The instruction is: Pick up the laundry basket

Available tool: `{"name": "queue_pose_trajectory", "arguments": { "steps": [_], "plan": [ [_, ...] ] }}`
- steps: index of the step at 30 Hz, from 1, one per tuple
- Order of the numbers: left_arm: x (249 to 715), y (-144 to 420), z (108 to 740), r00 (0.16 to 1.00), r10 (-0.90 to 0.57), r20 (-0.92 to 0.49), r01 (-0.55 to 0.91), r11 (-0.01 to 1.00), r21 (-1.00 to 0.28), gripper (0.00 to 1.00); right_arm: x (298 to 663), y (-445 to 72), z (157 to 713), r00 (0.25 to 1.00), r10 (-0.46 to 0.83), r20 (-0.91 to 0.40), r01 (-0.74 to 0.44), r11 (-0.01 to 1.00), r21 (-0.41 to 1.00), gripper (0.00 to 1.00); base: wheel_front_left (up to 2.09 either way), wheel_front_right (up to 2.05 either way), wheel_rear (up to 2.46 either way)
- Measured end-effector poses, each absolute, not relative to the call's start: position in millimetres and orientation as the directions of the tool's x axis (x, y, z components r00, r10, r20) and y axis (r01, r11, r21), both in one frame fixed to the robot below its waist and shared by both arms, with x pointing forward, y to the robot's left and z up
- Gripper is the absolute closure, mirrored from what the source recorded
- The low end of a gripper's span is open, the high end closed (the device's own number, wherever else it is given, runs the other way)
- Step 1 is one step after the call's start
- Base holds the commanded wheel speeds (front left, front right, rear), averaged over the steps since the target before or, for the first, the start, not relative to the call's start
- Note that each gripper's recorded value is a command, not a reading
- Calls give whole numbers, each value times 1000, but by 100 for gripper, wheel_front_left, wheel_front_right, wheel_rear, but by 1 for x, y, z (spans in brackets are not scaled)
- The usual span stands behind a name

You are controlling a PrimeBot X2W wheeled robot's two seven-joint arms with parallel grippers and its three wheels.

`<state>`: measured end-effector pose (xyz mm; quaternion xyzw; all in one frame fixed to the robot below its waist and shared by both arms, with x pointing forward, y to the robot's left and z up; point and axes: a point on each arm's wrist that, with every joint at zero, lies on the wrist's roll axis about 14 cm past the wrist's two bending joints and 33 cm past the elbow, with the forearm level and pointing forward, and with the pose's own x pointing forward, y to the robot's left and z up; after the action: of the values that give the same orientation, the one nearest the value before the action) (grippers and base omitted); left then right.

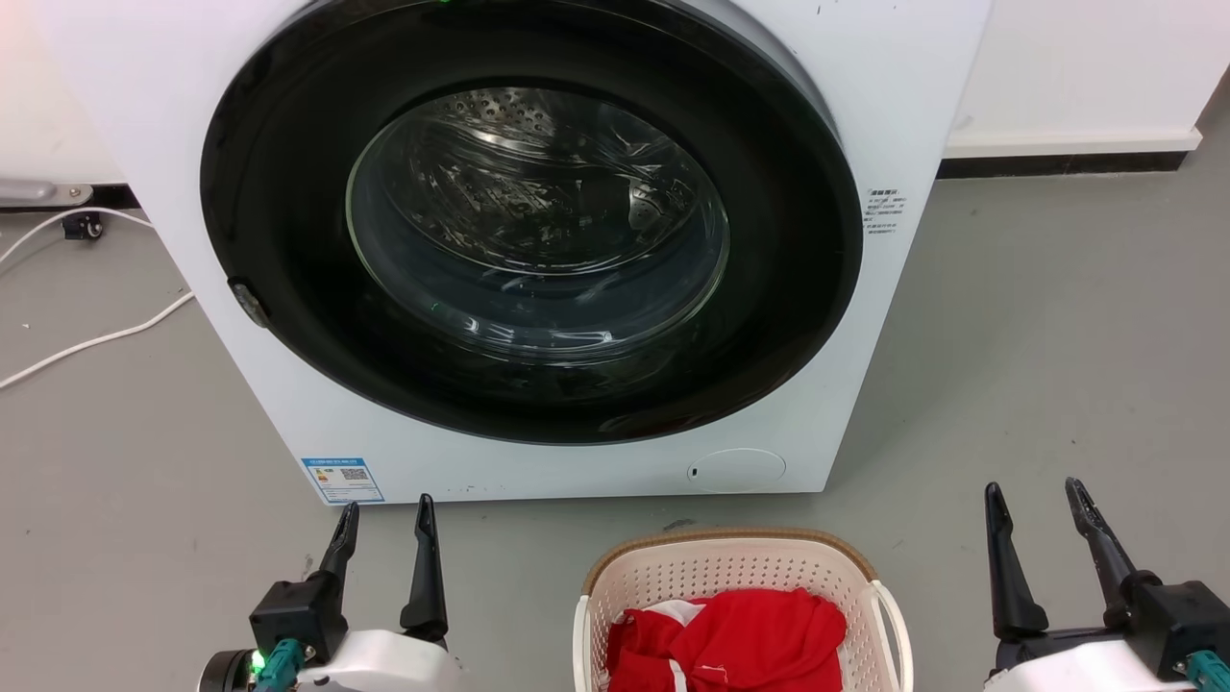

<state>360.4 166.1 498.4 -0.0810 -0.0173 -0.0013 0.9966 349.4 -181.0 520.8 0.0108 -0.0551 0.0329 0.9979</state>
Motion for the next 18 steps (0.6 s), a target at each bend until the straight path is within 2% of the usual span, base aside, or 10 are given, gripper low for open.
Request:
{"name": "queue_pose_trajectory", "arguments": {
  "steps": [18],
  "plan": [
    [356, 163, 500, 998, -14, 59, 16, 999, -38, 0, 346, -179, 525, 987, 88, 134, -76, 993, -87, 0, 0, 0, 0]
  ]
}}
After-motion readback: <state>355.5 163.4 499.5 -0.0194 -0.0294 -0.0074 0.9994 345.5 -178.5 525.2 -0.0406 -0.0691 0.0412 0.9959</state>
